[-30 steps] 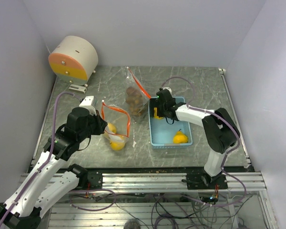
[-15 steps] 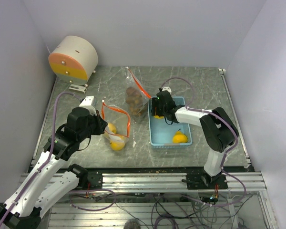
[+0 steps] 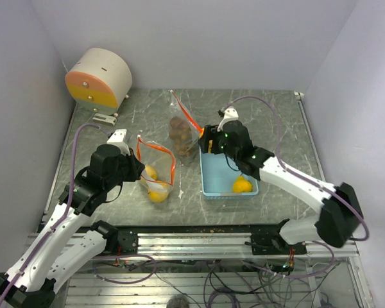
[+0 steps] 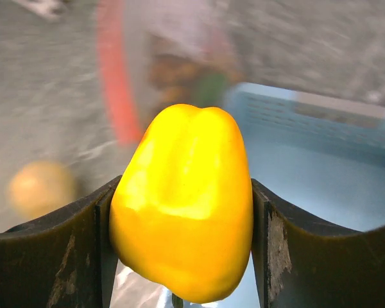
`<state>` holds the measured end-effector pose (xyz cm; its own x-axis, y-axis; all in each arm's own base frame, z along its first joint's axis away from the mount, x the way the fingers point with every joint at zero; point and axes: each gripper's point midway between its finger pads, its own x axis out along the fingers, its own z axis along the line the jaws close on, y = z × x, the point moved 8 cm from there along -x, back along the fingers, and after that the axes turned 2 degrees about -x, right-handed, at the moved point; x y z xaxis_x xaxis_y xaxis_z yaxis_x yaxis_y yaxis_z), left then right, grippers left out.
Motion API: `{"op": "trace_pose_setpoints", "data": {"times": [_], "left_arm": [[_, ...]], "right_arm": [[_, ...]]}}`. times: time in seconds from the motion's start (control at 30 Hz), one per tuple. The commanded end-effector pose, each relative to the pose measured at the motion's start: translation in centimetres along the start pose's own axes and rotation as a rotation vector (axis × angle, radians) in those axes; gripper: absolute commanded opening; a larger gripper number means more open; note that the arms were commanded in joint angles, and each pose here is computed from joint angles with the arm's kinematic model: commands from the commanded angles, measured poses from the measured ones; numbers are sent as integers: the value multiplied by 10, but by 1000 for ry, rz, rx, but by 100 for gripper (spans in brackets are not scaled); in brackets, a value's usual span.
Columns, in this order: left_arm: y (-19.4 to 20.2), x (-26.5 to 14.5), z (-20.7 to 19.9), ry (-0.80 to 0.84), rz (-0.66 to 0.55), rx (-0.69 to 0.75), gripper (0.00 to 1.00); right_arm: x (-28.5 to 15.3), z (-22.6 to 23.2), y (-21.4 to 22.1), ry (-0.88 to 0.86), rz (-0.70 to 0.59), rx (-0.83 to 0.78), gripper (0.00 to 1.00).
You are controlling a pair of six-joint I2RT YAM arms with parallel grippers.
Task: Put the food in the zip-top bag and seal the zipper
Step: Pick up the fake vegetable from the bin, then place the fake vegetable in the zipper food storage bag.
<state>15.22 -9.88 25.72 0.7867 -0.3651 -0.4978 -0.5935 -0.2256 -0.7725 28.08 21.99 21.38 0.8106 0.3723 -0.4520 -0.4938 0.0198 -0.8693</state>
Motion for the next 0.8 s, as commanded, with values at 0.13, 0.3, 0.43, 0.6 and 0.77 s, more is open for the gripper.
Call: {"op": "trace_pose_setpoints", "data": {"times": [0.13,0.3,0.43,0.6,0.77], "left_arm": [[1,0,-1,25,-13,3,7],[2,-2,-2,37,-15,-4,7],[0,-3,-3,46,-16,-1,7],[-2,-5,-5,53,-24,3,7],[-4,-9,-4,48,-30,10,7]], "right_arm": [[-88,113,-30,-679,-148,-84,42],[-103,144,-53,-874,-219,-67,42],[-94,161,-50,-930,-192,-65,43],[-74,179,-40,-911,-128,-84,47],[-56,182,-30,-783,-73,-119,56]]}}
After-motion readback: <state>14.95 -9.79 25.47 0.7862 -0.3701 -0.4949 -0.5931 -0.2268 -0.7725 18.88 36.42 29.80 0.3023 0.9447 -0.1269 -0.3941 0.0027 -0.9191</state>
